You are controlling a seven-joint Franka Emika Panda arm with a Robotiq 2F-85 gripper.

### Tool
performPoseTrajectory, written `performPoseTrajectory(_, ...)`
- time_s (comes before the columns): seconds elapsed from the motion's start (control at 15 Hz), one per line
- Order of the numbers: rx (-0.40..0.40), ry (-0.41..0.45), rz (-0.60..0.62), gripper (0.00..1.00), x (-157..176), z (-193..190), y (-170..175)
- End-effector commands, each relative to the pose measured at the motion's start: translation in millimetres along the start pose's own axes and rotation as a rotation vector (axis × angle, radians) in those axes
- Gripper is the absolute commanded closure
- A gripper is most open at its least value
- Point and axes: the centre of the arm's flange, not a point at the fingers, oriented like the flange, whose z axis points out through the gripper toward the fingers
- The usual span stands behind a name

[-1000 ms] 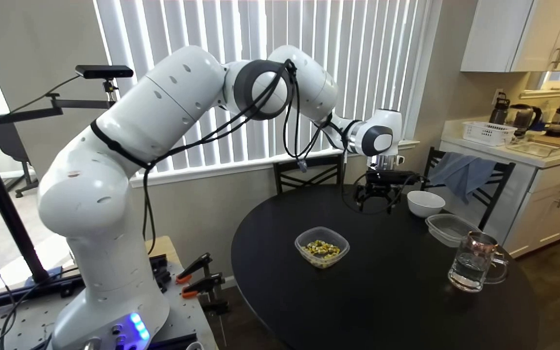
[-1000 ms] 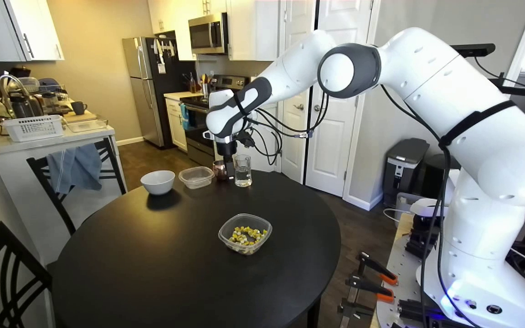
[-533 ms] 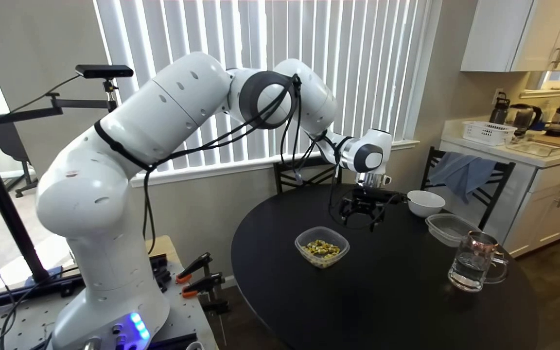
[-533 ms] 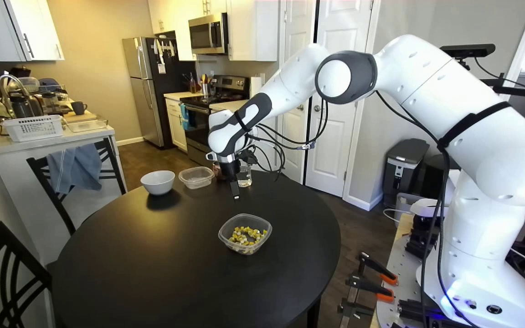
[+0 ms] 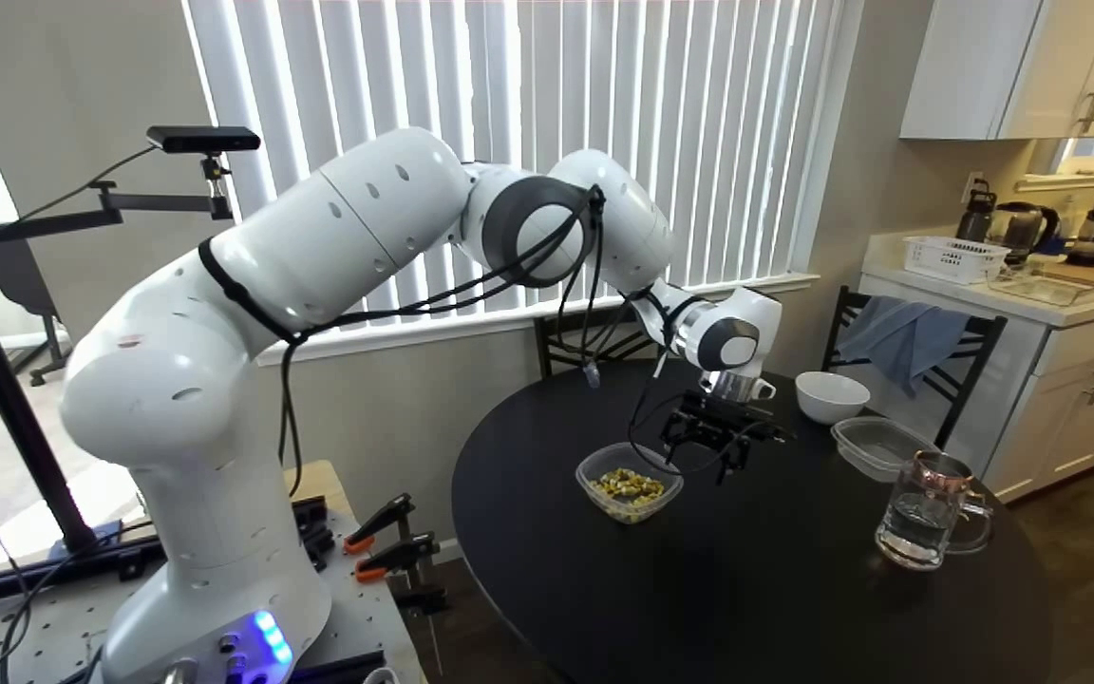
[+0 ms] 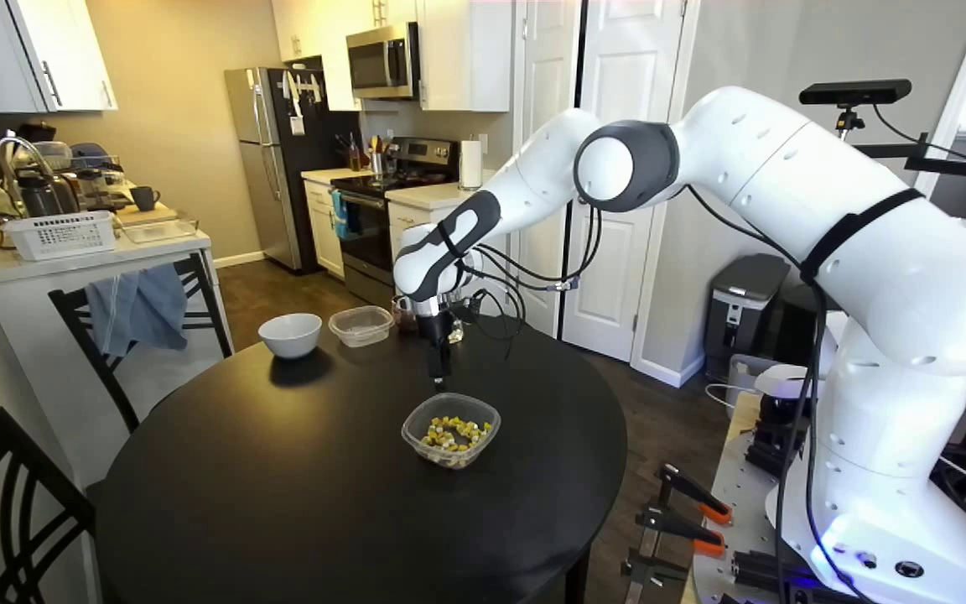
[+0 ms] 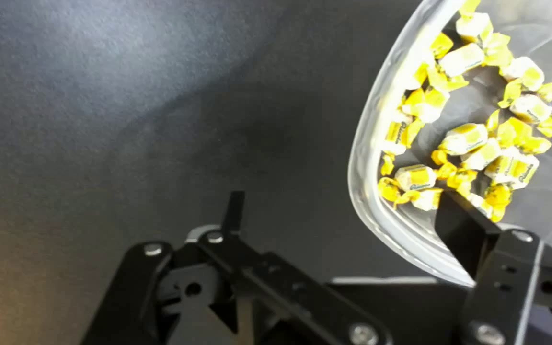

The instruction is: Pour the contents of the lunchbox onto the table

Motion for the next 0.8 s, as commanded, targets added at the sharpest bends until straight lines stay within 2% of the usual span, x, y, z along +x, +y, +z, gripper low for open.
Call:
performPoseTrajectory(0.0, 0.037, 0.015, 0.086, 0.0, -4, 2, 18)
performPoseTrajectory(0.13, 0.041, 0.013, 0.071, 0.0, -6, 4, 18)
performPoseTrajectory(0.47, 0.134, -0.135, -0.003, 0.0, -3, 20, 1)
performPoseTrajectory(0.67, 0.114, -0.182, 0.026, 0.0, -6, 22, 5)
performPoseTrajectory(0.73, 0.103, -0.187, 0.036, 0.08, -8, 22, 9)
